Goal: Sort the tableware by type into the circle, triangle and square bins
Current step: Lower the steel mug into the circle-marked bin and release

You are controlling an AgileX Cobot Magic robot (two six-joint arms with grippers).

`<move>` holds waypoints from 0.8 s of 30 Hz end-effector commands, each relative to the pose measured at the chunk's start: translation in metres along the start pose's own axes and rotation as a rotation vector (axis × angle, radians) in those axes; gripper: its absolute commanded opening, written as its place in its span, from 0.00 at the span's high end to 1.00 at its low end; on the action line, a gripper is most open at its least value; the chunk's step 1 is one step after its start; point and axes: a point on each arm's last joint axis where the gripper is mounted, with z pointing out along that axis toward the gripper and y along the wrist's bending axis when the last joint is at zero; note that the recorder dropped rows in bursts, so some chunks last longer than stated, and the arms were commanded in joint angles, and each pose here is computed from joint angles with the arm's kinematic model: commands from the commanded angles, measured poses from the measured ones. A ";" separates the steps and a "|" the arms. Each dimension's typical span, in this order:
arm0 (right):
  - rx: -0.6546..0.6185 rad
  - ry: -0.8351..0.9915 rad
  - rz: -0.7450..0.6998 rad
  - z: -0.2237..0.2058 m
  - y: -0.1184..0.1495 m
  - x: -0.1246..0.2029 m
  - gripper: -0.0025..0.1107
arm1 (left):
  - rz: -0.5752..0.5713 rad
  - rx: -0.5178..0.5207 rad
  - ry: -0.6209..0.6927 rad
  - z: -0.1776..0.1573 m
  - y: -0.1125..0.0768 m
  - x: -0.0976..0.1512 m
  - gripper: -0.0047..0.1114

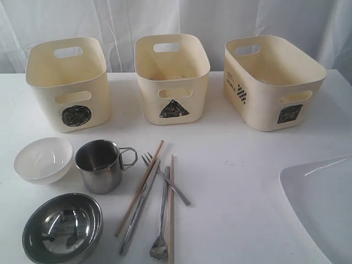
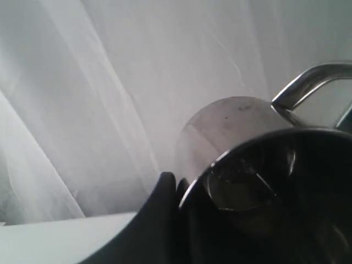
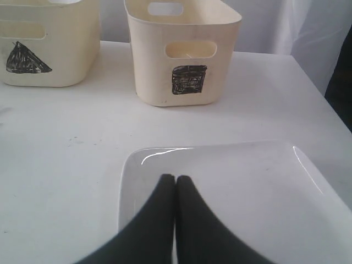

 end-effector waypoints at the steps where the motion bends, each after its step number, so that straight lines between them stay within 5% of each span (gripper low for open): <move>1: 0.000 -0.013 0.000 0.000 0.000 -0.001 0.98 | -0.222 -0.118 -0.167 0.030 0.002 0.003 0.96; 8: 0.000 -0.013 0.000 0.000 0.000 -0.001 0.98 | 0.258 0.236 -0.276 0.120 -0.053 0.052 0.96; 15: 0.000 -0.013 0.000 0.000 0.000 -0.001 0.98 | 0.043 0.238 0.064 0.192 -0.069 0.117 0.94; 24: 0.000 -0.013 0.000 0.000 0.000 -0.001 0.98 | -0.145 0.238 0.119 0.195 -0.070 0.120 0.54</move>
